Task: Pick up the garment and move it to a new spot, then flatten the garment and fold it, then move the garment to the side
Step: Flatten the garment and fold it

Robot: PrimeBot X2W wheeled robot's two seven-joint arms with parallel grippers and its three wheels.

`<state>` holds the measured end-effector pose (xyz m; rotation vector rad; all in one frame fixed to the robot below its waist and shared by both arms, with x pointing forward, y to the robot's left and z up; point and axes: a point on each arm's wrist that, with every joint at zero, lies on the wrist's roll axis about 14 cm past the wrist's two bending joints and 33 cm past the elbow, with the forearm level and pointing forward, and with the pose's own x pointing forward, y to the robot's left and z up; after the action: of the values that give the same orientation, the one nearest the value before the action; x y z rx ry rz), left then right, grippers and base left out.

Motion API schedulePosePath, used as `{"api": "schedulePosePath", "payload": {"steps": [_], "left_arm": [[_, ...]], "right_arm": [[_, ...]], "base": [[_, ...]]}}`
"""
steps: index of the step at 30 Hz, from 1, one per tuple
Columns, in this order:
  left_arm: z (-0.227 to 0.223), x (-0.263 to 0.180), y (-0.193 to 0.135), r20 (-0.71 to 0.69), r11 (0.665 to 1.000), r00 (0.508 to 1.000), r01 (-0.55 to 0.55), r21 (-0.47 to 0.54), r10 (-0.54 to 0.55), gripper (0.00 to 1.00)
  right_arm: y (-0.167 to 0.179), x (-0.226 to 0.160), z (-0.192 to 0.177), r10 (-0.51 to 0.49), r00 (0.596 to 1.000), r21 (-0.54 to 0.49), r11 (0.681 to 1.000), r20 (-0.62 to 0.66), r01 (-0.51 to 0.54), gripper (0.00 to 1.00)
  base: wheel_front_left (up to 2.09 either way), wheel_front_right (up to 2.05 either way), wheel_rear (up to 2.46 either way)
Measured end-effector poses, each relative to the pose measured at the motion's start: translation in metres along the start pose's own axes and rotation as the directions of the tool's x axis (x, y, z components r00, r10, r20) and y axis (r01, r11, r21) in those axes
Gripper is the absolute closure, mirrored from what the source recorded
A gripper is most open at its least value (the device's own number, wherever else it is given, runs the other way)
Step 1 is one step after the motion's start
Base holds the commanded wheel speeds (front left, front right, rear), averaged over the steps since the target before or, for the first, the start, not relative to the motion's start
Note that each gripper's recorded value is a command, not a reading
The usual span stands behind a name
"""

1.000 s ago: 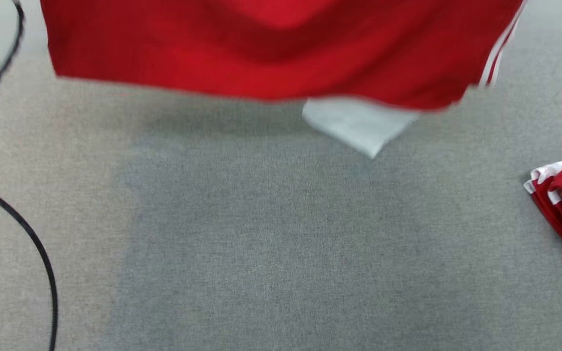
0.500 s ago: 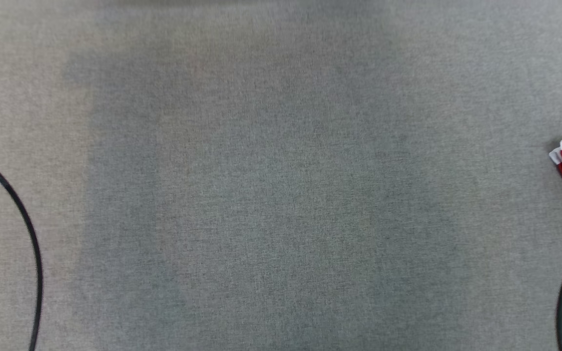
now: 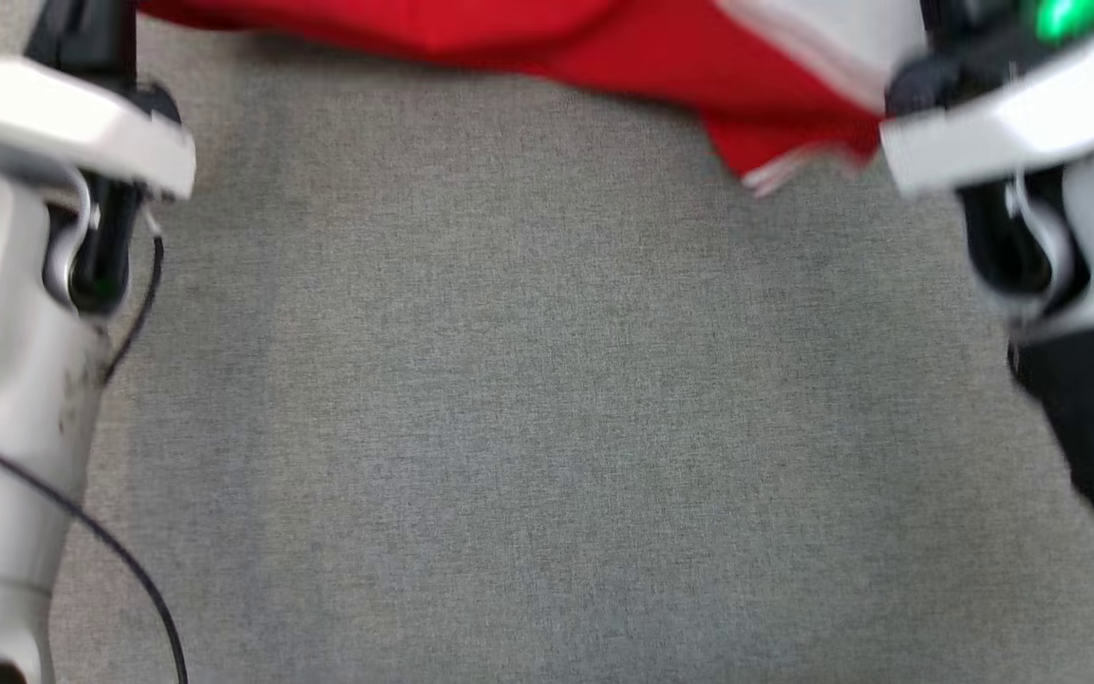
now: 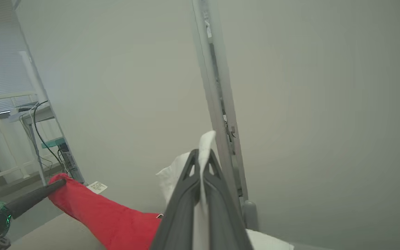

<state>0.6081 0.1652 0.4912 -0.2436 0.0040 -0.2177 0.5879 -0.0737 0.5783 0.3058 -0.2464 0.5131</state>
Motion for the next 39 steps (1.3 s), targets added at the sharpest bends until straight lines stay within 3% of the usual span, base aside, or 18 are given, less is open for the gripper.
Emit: {"api": "schedulePosePath", "payload": {"steps": [5,6,14,26,39], "left_arm": [[-0.010,-0.035,0.005,-0.004,0.999,0.999,-0.034,-0.020,0.034,1.00],[-0.022,-0.055,0.002,-0.029,0.999,0.999,-0.041,-0.032,0.040,1.00],[-0.052,-0.123,-0.008,-0.138,0.995,0.988,-0.077,-0.063,0.068,1.00],[-0.079,-0.198,-0.020,-0.283,0.990,0.958,-0.087,-0.115,0.052,1.00],[-0.094,-0.262,-0.011,-0.416,0.983,0.906,-0.140,-0.117,0.079,1.00]], "right_arm": [[-0.002,-0.055,-0.034,-0.074,0.994,0.117,0.990,-0.086,0.084,1.00],[-0.005,-0.081,-0.045,-0.117,0.985,0.149,0.980,-0.123,0.135,1.00],[0.003,-0.160,-0.065,-0.240,0.941,0.238,0.925,-0.239,0.296,1.00],[0.029,-0.240,-0.079,-0.267,0.858,0.254,0.879,-0.439,0.403,1.00],[0.052,-0.315,-0.086,-0.279,0.736,0.286,0.791,-0.617,0.541,1.00]], "base": [[0.00,0.00,0.00],[0.00,0.00,0.00],[0.00,0.00,0.00],[0.00,0.00,0.00],[0.00,0.00,0.00]]}}
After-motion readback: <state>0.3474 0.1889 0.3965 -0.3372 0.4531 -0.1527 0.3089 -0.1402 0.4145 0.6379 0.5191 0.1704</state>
